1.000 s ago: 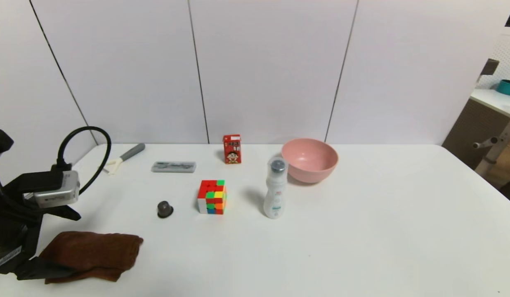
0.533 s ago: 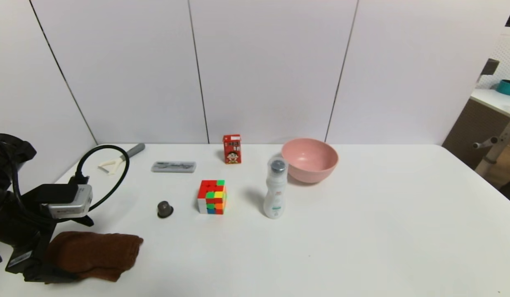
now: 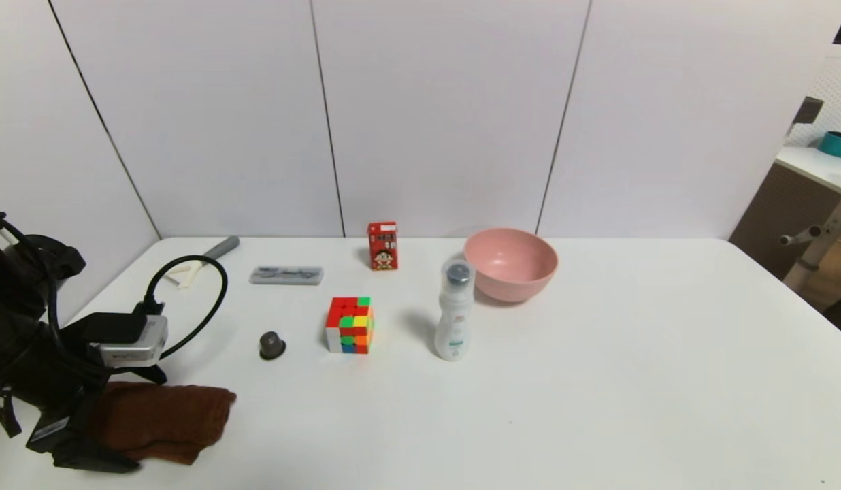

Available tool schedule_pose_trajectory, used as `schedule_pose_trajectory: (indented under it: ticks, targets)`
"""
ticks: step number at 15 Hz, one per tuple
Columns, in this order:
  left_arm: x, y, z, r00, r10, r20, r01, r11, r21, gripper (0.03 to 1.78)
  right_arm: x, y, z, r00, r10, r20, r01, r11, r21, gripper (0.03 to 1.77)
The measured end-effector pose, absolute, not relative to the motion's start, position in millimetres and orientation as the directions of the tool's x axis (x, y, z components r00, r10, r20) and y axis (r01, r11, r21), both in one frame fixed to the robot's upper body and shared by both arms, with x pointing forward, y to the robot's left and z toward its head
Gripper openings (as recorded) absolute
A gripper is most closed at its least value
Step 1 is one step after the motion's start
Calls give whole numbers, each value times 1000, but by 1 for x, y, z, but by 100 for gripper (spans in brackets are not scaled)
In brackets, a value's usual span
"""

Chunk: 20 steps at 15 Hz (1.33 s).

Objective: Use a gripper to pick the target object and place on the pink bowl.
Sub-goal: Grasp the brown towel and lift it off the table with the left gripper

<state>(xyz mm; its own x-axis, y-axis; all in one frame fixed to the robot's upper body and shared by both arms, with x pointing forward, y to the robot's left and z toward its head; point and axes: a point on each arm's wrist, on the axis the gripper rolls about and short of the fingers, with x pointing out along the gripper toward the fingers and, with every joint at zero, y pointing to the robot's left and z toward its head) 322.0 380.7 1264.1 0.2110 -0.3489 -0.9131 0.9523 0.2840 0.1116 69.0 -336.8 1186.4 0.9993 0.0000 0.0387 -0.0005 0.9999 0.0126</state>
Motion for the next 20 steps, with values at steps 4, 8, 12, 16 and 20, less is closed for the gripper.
schedule_pose_trajectory:
  ticks: [4,8,12,16,20]
  targets:
    - [332,380,1257,208,-350,-913,957,266,117,169,69,-337,1186,999,0,39,0,1000,13,171]
    - [335,379,1252,195,-354,-915,960,259,104,169,69,-337,1186,999,0,39,0,1000,12,171]
    - [336,376,1248,177,-355,-918,964,249,90,122,69,-337,1186,999,0,39,-1,1000,12,171]
    - [337,374,1248,172,-356,-918,967,240,88,79,69,-337,1186,999,0,39,0,1000,12,171]
    - [336,373,1249,176,-356,-918,967,238,93,42,69,-337,1186,999,0,39,-1,1000,12,171]
